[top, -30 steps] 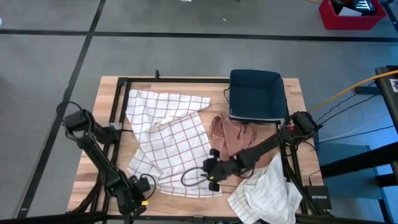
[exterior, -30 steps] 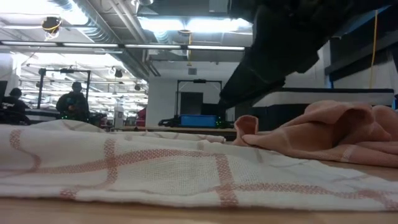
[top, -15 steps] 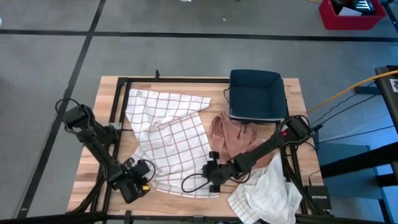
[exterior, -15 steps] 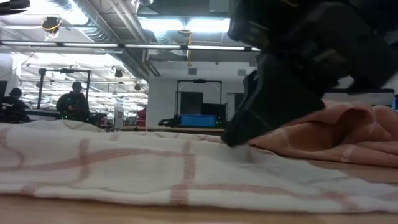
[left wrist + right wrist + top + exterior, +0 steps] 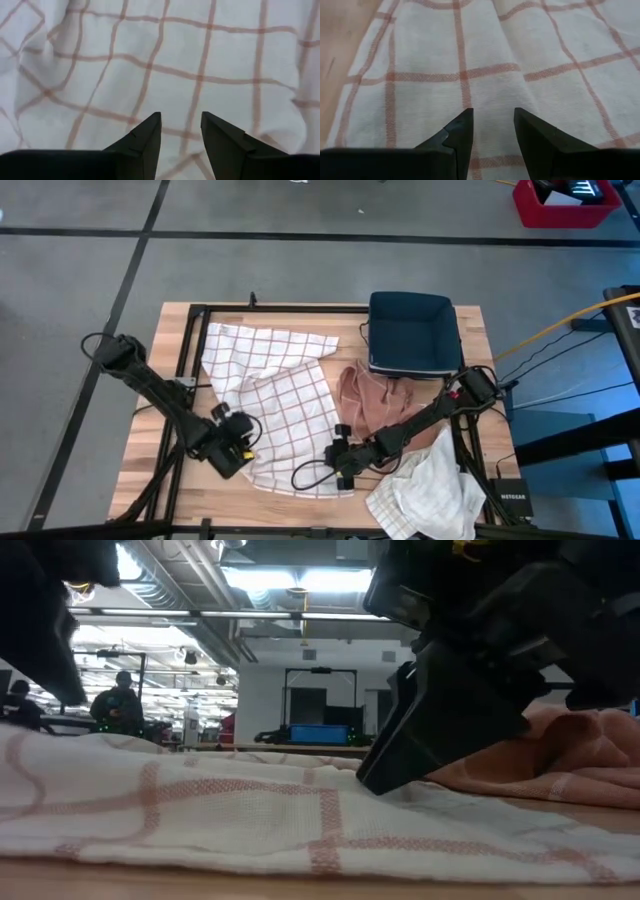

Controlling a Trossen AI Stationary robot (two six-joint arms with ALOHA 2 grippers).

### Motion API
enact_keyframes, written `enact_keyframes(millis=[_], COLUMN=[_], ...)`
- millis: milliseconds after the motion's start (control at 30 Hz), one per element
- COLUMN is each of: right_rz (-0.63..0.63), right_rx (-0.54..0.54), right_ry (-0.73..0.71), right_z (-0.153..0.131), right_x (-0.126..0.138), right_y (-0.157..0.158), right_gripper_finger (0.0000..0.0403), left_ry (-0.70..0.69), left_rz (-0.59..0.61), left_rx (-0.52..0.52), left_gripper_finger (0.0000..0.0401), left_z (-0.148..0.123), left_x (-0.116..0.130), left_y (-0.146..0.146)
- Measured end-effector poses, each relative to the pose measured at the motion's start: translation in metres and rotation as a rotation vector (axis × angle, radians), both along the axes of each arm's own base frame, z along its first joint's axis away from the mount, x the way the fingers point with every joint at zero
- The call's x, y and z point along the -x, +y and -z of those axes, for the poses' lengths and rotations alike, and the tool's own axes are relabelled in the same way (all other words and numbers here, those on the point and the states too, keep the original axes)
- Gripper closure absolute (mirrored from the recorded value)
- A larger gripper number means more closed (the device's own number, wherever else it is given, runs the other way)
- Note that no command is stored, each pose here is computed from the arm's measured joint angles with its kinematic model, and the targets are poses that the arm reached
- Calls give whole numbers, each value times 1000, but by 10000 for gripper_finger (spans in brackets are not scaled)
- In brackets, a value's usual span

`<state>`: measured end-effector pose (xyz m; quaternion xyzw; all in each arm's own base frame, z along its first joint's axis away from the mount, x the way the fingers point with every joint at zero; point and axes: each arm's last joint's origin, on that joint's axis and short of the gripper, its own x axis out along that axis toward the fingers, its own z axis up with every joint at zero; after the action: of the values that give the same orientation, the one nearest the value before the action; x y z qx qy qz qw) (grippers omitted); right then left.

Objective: Fold towel
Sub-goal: Fold the brown striped towel on the table

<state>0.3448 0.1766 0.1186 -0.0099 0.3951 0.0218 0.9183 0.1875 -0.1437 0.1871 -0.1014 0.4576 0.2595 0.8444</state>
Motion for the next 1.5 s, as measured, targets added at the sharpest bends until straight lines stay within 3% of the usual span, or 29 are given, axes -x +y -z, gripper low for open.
enact_keyframes(millis=[133,333,467,567,800,933,1133,1333,1500], right_rz=[-6,-6,-6,-6,-6,-5,-5,-6,-15], right_rx=[-5,-5,-5,-6,-5,-6,-5,-1,-1], right_ry=[3,2,1,1,0,-2,-2,0,24], right_z=[0,0,0,0,0,-1,-1,2,11], right_x=[0,0,0,0,0,0,0,0,-1], right_y=[0,1,1,1,1,1,1,1,2], right_gripper_finger=[259,259,259,259,259,259,259,259,259], left_ry=[40,-128,-81,41,207,227,140,8,27], left_rz=[2,78,10,-41,-178,-270,-352,-320,-337], left_rx=[124,386,517,535,489,379,208,70,11], left_gripper_finger=[269,269,269,269,269,269,269,269,269], left_z=[-12,-55,-44,-20,24,32,24,19,41], left_x=[-8,-2,18,32,47,49,50,33,21], left_y=[-1,-48,-73,-83,-82,-66,-45,-26,-2])
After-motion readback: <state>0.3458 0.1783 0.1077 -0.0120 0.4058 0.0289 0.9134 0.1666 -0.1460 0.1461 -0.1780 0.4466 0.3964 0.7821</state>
